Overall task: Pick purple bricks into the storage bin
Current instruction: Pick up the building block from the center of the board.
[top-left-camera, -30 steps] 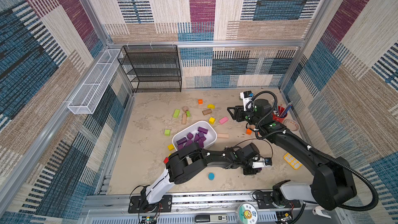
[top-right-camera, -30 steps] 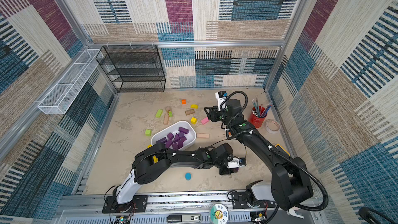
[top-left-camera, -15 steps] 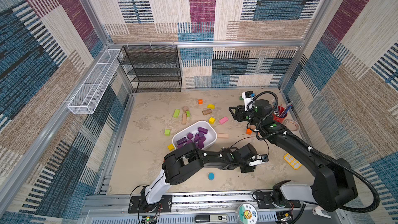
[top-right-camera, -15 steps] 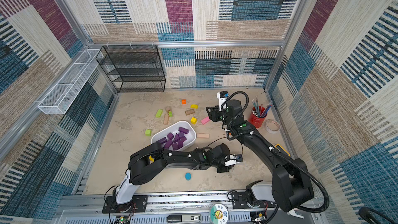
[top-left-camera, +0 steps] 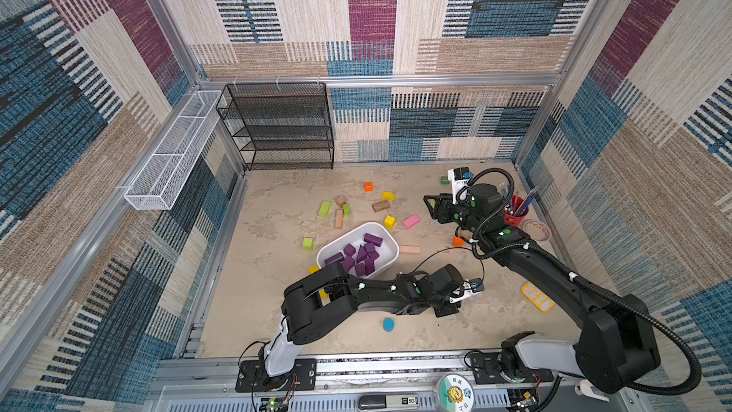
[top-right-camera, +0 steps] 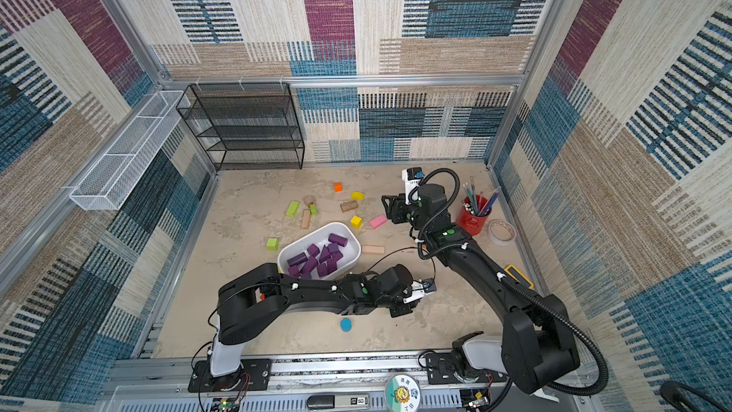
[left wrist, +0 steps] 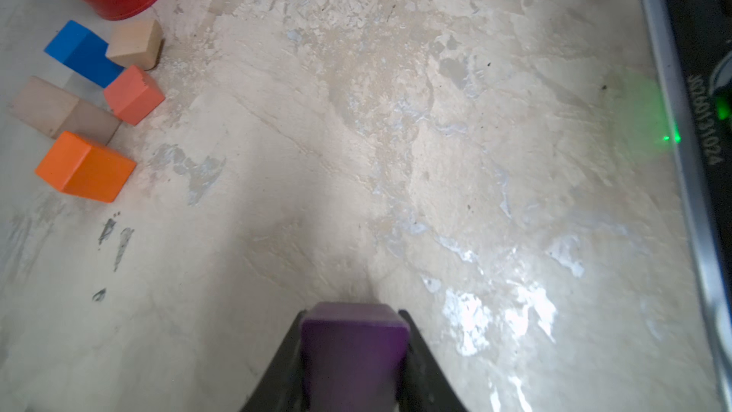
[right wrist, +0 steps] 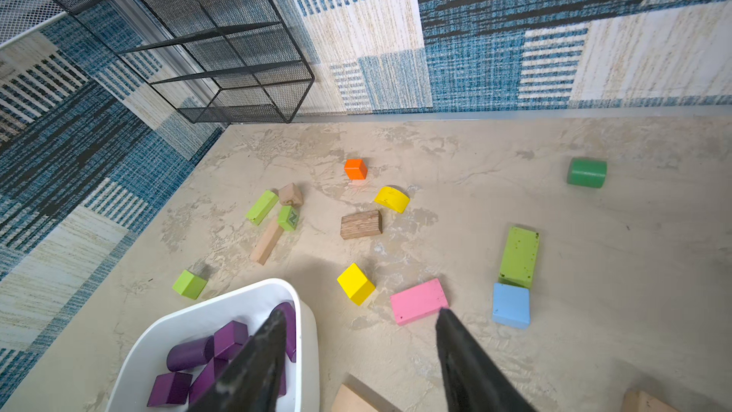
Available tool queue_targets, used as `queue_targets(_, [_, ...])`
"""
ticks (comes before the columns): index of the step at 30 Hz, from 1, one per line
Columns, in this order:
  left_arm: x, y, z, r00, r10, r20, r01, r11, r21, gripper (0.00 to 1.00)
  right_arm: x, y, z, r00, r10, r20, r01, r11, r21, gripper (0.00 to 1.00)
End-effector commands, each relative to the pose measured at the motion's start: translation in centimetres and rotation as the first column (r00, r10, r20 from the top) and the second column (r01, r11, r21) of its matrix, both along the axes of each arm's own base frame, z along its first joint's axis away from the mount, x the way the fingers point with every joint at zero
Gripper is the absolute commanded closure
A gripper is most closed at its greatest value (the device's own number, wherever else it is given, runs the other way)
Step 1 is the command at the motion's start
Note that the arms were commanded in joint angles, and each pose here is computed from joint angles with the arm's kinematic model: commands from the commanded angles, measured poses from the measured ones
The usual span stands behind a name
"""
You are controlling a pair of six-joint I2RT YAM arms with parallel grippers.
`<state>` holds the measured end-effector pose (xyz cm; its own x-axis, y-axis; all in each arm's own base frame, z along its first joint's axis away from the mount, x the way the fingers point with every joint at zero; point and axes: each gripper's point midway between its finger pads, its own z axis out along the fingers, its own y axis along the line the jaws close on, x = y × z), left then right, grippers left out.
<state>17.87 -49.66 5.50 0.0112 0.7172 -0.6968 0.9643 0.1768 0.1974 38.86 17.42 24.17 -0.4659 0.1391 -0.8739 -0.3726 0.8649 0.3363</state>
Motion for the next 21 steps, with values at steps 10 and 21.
queue_targets(10, [0.5,4.8,1.2,0.989,0.147,0.002,-0.147,0.989,-0.017,0.67,0.2,-0.6,0.8,0.999,-0.029,0.037,0.029,1.0,-0.002,0.38])
queue_targets(21, [2.4,8.7,2.9,0.957,0.291,-0.025,-0.292,0.955,-0.059,0.67,0.3,-0.8,0.7,0.999,-0.035,0.036,0.035,0.999,-0.006,0.38])
